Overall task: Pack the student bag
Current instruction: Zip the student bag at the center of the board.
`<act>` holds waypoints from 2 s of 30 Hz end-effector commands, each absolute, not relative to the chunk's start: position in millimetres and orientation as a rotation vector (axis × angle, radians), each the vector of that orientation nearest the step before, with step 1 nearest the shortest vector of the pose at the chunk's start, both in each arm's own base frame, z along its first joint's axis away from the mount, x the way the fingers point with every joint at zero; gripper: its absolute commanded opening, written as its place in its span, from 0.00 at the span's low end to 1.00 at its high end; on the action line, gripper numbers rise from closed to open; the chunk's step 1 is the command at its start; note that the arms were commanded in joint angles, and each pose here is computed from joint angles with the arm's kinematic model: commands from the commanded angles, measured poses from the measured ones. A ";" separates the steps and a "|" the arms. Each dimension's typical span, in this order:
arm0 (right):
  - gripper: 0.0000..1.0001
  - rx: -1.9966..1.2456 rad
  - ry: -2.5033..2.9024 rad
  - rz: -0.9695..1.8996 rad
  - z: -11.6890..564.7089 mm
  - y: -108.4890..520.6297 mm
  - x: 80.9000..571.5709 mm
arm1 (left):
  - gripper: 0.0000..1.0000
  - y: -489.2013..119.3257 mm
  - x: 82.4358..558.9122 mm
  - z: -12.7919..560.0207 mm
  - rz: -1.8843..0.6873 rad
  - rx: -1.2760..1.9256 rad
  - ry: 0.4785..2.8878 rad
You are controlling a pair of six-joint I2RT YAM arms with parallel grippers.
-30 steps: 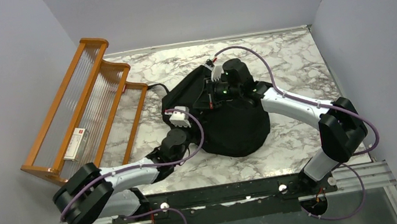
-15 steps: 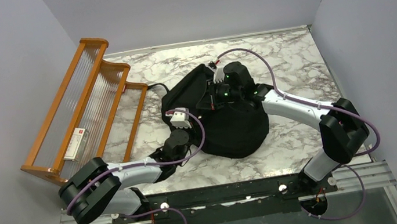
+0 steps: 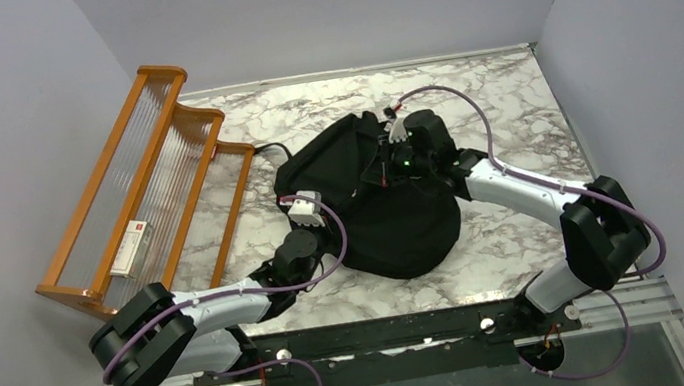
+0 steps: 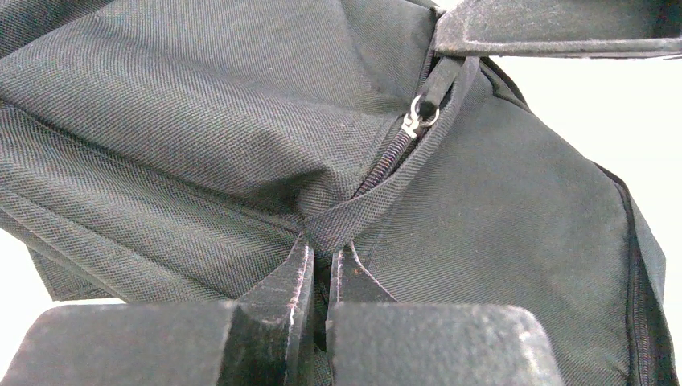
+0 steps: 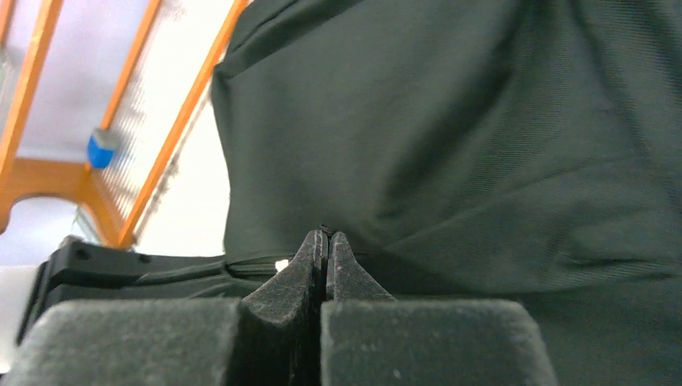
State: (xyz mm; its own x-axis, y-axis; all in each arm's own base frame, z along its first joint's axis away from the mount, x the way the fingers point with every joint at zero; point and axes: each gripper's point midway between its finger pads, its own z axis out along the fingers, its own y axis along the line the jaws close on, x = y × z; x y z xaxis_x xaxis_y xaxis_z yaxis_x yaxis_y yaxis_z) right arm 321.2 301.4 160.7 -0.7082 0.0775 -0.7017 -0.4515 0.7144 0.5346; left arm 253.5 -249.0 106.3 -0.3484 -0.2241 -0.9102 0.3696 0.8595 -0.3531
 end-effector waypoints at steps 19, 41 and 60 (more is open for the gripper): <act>0.01 0.007 2.111 0.553 126.2 176.2 448.9 | 0.00 -240.2 248.3 102.3 -0.580 0.126 1.852; 0.01 0.018 1.991 0.479 164.8 139.6 517.7 | 0.39 -278.4 277.3 142.3 -0.623 0.231 1.793; 0.47 0.056 1.907 0.507 243.3 109.6 482.5 | 0.99 -233.0 379.3 207.4 -0.553 0.143 1.897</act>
